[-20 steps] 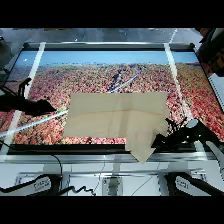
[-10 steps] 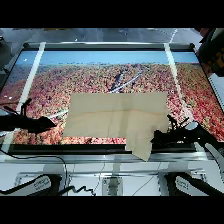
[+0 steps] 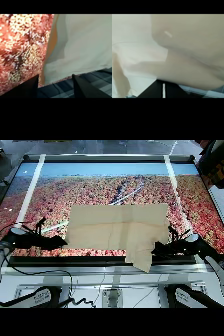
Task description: Fold the clothes and pants, and hang the long-sleeved shirts on hangers.
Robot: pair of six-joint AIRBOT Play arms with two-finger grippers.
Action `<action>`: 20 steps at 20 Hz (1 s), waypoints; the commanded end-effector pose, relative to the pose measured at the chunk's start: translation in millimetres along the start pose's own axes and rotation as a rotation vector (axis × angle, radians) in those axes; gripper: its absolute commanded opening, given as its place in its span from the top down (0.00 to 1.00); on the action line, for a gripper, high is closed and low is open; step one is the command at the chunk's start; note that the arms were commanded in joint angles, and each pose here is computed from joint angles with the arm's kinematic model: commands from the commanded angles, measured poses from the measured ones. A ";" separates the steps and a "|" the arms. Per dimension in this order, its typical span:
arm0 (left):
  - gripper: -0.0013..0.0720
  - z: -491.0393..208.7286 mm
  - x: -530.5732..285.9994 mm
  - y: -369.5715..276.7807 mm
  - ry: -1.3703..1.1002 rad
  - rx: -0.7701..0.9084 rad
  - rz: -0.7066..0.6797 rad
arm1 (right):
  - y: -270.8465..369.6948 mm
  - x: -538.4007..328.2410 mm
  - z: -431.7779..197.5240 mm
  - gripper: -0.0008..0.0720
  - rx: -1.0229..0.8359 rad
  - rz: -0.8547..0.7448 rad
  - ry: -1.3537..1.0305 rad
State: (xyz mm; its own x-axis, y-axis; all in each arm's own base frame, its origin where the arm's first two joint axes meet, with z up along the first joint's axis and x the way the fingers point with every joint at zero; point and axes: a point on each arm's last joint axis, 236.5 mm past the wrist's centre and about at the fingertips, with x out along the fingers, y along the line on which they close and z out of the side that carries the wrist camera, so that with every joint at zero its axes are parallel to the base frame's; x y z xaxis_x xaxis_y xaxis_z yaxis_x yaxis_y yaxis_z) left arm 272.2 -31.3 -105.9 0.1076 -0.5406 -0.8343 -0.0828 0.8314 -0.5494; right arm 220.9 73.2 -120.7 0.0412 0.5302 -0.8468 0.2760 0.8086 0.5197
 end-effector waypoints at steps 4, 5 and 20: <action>0.96 -0.3 17.8 -15.6 0.035 0.052 -0.007 | 11.5 -6.8 -2.1 0.97 -0.023 0.031 0.028; 0.96 4.6 13.4 -19.3 0.030 0.062 -0.014 | 16.1 -11.9 0.4 0.97 -0.044 0.037 0.025; 0.96 69.8 -118.6 -91.0 -0.387 0.221 -0.079 | 118.9 -166.7 44.5 0.97 -0.077 0.199 -0.636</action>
State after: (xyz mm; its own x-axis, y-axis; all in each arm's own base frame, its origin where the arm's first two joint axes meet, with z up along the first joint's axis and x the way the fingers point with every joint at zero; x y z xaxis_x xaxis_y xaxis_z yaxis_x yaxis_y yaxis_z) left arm 316.6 -24.7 29.1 0.3813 -0.5325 -0.7557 0.1476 0.8420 -0.5188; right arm 256.2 79.8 41.0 0.4575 0.4922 -0.7406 0.1290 0.7873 0.6030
